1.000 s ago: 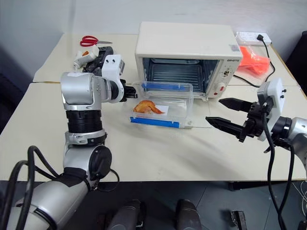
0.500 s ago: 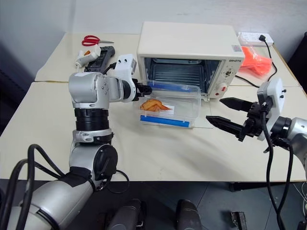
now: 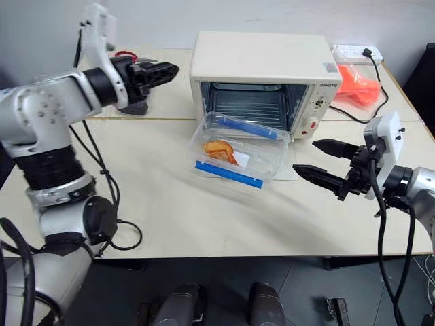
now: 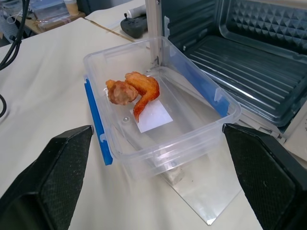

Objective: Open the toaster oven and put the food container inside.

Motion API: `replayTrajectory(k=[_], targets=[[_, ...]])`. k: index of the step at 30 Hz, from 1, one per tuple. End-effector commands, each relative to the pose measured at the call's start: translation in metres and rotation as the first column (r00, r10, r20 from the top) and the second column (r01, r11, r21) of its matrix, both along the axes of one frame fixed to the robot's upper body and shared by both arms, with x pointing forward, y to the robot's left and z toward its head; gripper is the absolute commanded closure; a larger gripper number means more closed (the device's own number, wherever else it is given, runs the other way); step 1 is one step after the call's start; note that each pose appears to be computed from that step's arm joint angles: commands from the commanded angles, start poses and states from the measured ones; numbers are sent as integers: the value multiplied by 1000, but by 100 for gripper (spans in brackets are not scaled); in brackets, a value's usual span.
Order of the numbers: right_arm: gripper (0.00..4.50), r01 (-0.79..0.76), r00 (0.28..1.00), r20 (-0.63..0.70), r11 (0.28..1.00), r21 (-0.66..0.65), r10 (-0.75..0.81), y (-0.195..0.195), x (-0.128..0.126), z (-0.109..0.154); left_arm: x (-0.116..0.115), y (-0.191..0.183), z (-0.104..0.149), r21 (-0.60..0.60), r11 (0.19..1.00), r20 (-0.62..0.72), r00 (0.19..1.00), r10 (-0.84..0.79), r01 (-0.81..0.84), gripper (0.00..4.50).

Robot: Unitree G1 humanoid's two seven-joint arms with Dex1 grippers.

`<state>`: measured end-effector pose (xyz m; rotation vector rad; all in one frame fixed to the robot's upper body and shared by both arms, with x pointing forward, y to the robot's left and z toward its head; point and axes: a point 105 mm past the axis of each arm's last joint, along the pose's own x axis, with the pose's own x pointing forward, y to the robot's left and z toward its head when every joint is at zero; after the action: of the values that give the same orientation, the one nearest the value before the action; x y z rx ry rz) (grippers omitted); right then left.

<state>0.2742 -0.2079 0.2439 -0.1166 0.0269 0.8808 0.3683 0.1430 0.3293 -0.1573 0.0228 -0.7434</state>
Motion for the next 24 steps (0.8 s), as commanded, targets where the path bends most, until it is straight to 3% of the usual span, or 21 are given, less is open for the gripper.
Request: replayTrajectory(k=[1,5,10,12,14,17,24], targets=[[41,-70,997,32,997,9,70,13,-11,11,-32,4,10,13,980,111,974,-198,198,173],[161,-199,980,-1,979,41,199,43,-30,9,-62,14,-17,43,916,55,914,-402,400,274],[329,-254,964,-68,965,68,259,69,-44,-8,-97,8,-62,165,760,-112,778,-619,629,427],[398,-245,963,-103,968,56,250,74,-45,-20,-103,7,-80,228,699,-177,735,-655,678,450],[398,-214,967,-137,976,33,216,78,-40,-33,-100,5,-99,294,655,-220,717,-662,696,450],[398,-165,973,-165,986,-20,160,82,-30,-54,-80,-4,-114,357,656,-213,742,-636,665,450],[398,-69,990,-127,994,-88,57,76,1,-72,-42,-34,-121,366,682,-129,761,-636,633,450]])
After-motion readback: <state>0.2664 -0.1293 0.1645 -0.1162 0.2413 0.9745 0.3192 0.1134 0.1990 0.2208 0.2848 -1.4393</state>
